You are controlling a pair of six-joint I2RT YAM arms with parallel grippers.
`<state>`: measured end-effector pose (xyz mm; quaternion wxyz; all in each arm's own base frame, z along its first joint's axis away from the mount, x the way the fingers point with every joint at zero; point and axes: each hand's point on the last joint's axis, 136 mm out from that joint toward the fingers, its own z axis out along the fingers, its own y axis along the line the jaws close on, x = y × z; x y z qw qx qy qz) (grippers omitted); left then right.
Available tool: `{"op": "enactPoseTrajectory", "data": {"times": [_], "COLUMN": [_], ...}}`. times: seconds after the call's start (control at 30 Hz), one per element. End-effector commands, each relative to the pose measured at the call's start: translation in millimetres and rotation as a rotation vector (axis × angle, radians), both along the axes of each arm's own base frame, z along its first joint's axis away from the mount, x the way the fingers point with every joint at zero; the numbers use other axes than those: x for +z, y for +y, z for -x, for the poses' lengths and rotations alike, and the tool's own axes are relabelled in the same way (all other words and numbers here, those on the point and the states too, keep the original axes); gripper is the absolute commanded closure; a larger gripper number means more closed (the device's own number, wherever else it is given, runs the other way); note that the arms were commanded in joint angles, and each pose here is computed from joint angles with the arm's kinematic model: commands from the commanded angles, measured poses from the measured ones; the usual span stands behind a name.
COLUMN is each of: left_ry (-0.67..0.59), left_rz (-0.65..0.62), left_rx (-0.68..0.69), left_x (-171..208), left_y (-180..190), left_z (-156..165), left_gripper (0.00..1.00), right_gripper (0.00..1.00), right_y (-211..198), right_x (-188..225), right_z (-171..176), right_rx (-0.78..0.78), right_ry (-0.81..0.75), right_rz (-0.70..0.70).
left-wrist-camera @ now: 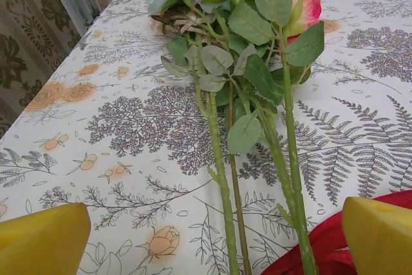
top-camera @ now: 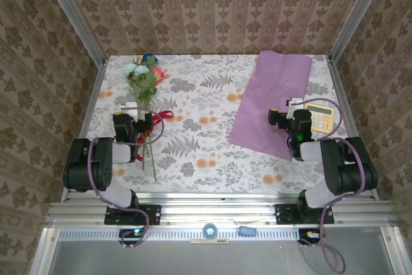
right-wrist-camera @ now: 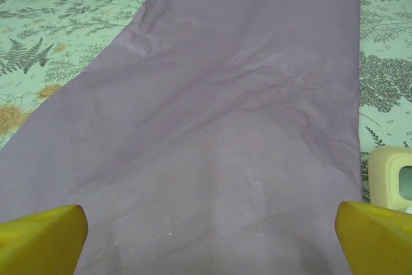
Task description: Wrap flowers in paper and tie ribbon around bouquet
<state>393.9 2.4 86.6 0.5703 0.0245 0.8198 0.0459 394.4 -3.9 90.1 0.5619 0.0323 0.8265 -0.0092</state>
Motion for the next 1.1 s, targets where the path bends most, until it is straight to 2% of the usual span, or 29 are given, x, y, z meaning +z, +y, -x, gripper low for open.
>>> {"op": "enactPoseTrajectory", "data": {"times": [0.0, 0.73, 0.93, 1.07], "left_ry": [-0.028, -0.036, -0.146, -0.201], "left_rz": [-0.003, 0.005, 0.011, -0.065], "left_rx": [-0.014, 0.000, 0.130, 0.103], "left_x": [10.2, 10.8, 19.0, 35.8], "left_y": [-1.2, 1.9, 22.8, 7.4], "left_z": [-6.4, -4.9, 16.8, 24.3], "left_gripper": [0.00, 0.00, 0.00, 0.00], "right_gripper": [0.00, 0.00, 0.00, 0.00], "right_y": [-0.1, 0.7, 1.4, -2.5], "right_x": [7.6, 7.9, 23.6, 37.9], "right_z": [-5.9, -5.4, 1.0, 9.3], "right_rx": [0.010, 0.016, 0.014, -0.013], "right_ry": [-0.023, -0.026, -0.055, -0.089], "right_rz": [0.016, 0.016, 0.026, 0.029]}}
